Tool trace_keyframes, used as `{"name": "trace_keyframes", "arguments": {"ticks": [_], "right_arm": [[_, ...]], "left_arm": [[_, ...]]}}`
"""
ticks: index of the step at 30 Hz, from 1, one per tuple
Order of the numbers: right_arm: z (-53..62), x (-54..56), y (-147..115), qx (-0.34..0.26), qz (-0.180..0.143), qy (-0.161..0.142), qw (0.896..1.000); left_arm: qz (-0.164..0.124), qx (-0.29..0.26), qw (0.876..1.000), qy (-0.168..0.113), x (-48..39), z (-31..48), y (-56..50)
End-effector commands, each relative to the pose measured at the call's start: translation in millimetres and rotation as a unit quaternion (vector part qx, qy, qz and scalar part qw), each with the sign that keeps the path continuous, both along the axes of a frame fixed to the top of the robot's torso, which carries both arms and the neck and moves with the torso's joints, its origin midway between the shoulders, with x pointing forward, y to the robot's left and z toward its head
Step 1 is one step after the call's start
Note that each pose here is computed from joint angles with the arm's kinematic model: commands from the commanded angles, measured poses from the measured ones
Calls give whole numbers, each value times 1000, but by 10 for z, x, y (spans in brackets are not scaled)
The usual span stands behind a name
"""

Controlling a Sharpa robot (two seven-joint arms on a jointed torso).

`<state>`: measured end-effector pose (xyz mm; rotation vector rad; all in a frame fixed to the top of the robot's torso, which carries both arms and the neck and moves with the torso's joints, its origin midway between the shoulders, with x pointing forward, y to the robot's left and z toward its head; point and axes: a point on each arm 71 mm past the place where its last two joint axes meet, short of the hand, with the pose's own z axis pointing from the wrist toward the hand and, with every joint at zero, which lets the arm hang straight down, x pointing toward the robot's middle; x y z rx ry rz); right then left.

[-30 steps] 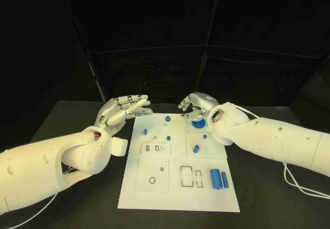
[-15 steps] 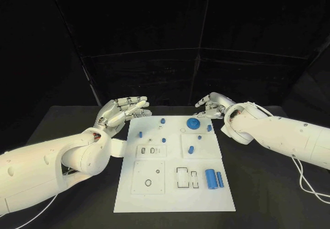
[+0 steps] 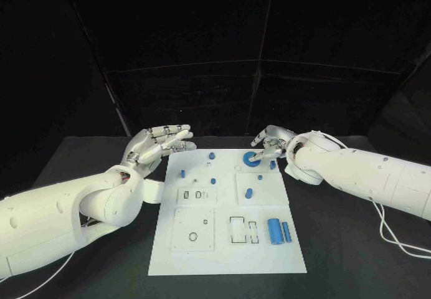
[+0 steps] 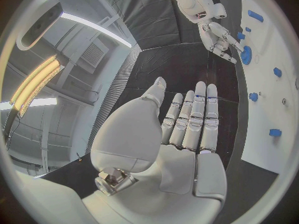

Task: Assemble the parts on the task board

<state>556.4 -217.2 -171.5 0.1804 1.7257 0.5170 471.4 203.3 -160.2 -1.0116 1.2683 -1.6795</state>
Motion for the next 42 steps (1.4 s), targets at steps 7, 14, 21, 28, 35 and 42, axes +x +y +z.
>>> {"name": "trace_keyframes", "arguments": {"ticks": [7,14,21,28,35,42], "right_arm": [[-21,20,-4,-45,1,9,999],[-24,30,-9,-51,1,7,999],[-23,25,30,-49,10,4,999],[-24,16,62,-48,16,4,999],[-31,14,63,-50,17,7,999],[-53,25,60,-53,16,14,998]], "left_arm": [[-8,-1,1000,-4,0,1,-18],[-8,-1,1000,-4,3,-5,-16],[-9,-1,1000,-3,6,-10,-22],[-9,-1,1000,-3,8,-12,-21],[-11,-2,1000,-3,11,-15,-25],[-12,-2,1000,-3,12,-17,-26]]}}
